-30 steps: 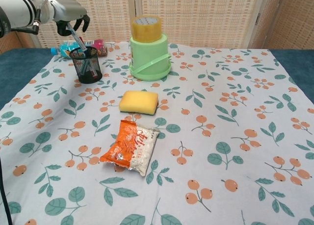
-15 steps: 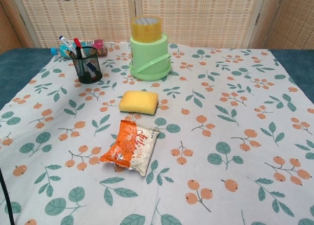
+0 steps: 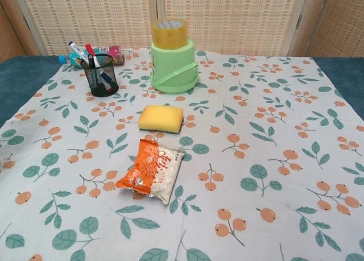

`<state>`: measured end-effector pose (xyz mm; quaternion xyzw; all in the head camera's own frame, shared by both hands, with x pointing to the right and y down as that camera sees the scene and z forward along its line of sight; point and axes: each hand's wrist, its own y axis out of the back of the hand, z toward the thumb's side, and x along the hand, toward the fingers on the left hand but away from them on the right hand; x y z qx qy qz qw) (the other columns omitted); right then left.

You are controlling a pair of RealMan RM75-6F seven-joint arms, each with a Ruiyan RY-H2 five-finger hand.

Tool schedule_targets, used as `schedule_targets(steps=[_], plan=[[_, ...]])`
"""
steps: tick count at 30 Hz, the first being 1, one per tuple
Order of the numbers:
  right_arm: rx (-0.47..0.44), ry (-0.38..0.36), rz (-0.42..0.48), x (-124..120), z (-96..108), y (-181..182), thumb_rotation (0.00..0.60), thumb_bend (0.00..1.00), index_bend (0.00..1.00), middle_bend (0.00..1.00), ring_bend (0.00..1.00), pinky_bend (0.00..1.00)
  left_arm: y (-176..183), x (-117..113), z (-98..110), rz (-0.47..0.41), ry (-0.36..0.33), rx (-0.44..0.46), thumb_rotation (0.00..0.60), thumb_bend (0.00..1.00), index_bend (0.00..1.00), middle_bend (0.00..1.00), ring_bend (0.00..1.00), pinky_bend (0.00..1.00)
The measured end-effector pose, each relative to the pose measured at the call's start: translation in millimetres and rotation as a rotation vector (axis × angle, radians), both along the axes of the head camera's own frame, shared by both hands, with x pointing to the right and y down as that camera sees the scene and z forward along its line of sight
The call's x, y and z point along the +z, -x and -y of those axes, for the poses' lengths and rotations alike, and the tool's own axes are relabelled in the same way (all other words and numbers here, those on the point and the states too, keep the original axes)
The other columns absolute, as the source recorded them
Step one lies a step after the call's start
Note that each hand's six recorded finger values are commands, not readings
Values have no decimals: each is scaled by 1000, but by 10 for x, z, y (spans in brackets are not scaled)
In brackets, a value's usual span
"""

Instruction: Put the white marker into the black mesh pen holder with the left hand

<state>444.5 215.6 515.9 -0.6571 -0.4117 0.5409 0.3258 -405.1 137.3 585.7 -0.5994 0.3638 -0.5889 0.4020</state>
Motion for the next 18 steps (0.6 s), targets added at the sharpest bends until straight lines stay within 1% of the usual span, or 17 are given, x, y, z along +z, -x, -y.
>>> schedule_targets(steps=[2, 3, 5, 6, 9, 12, 18], plan=[[-7, -4, -1, -13, -12, 22, 600, 128, 305, 127, 130, 0, 242, 26, -182, 13, 15, -53, 600, 419, 181, 97, 0, 156], [-11, -5, -1, -17, -19, 36, 600, 128, 305, 127, 130, 0, 428, 39, -296, 33, 20, -82, 600, 419, 183, 97, 0, 156], [-17, -8, -1, -25, -26, 56, 600, 128, 305, 127, 130, 0, 716, 44, -469, 74, 27, -112, 600, 419, 189, 97, 1, 156], [-21, -8, -1, -26, -32, 67, 600, 128, 305, 127, 130, 0, 894, 34, -591, 100, 32, -129, 600, 419, 192, 97, 1, 156], [-28, -7, 0, -27, -44, 88, 600, 128, 305, 127, 131, 0, 1162, 10, -849, 133, 49, -154, 600, 419, 194, 97, 0, 156], [-31, -5, -2, -22, -45, 92, 600, 128, 306, 127, 130, 0, 1151, 32, -897, 125, 53, -148, 600, 417, 182, 89, 0, 155], [-29, 10, -8, 19, -40, 88, 600, 128, 305, 127, 130, 0, 1153, 97, -914, 134, 62, -146, 600, 417, 175, 82, 0, 153]])
